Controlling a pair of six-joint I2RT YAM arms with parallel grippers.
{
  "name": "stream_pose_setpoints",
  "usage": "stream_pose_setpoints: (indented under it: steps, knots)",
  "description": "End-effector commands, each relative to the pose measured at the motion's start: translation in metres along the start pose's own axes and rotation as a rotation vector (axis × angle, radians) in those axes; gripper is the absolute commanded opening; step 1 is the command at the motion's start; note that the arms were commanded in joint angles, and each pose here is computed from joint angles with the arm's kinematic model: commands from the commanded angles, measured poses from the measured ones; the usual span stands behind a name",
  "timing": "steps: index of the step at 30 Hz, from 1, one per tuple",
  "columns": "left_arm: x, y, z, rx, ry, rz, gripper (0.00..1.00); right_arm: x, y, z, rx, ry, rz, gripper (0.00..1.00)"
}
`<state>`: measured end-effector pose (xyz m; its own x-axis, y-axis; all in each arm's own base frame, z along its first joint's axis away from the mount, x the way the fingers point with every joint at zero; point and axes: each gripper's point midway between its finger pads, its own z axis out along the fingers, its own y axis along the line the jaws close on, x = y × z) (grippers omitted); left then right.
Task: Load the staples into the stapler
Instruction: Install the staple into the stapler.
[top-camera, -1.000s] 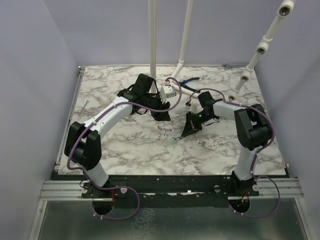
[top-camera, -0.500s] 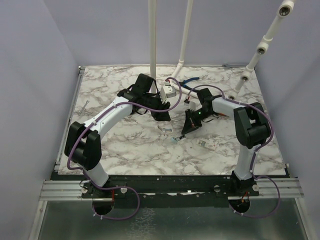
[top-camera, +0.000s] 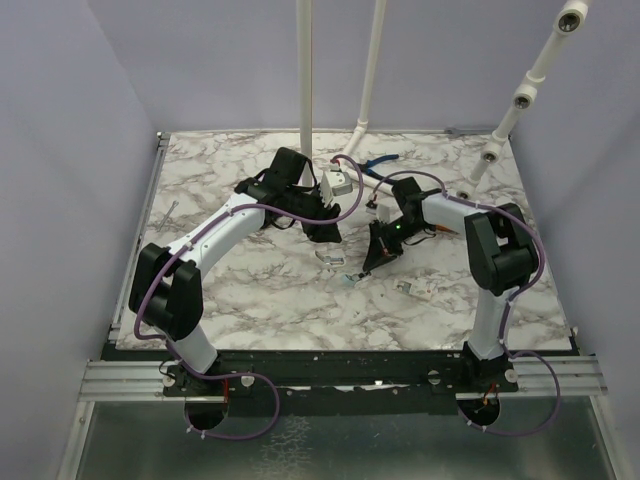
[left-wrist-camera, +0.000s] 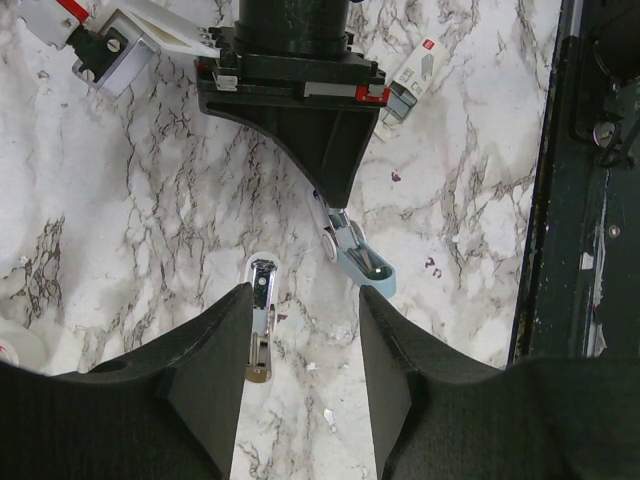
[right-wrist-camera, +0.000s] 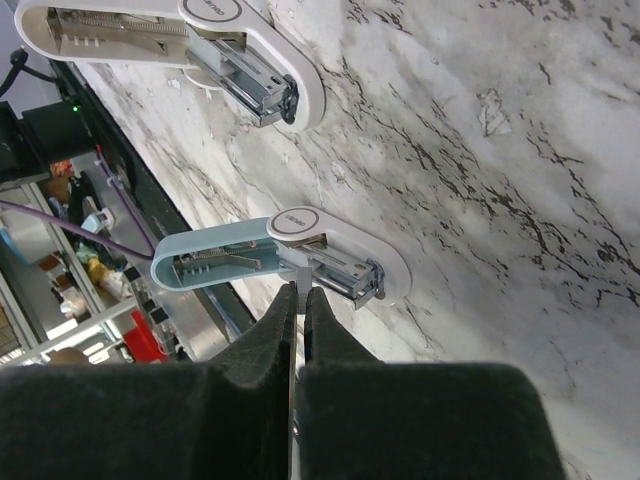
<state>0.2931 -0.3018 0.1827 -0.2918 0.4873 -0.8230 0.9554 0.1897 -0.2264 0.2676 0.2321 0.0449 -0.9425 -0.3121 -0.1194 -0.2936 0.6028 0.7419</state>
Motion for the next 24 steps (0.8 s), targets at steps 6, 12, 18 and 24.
stream_pose_setpoints:
  steps: [6,12,18,24]
  knots:
    - [0.0037,-0.0052,0.0047,0.037,0.002,-0.017,0.48,-0.0003,-0.0012,0.0043,0.017,0.04,-0.047,0.01]
    - [0.0036,-0.0059,0.0045,0.038,0.002,-0.017,0.48,0.0008,-0.0004,0.0056,0.025,0.054,-0.065,0.01]
    - [0.0039,-0.0062,0.0039,0.037,0.002,-0.019,0.48,0.0024,0.001,0.0074,0.036,0.073,-0.085,0.01]
    - [0.0046,-0.0063,0.0041,0.038,0.003,-0.019,0.48,0.0016,0.0013,0.0082,0.045,0.082,-0.091,0.01]
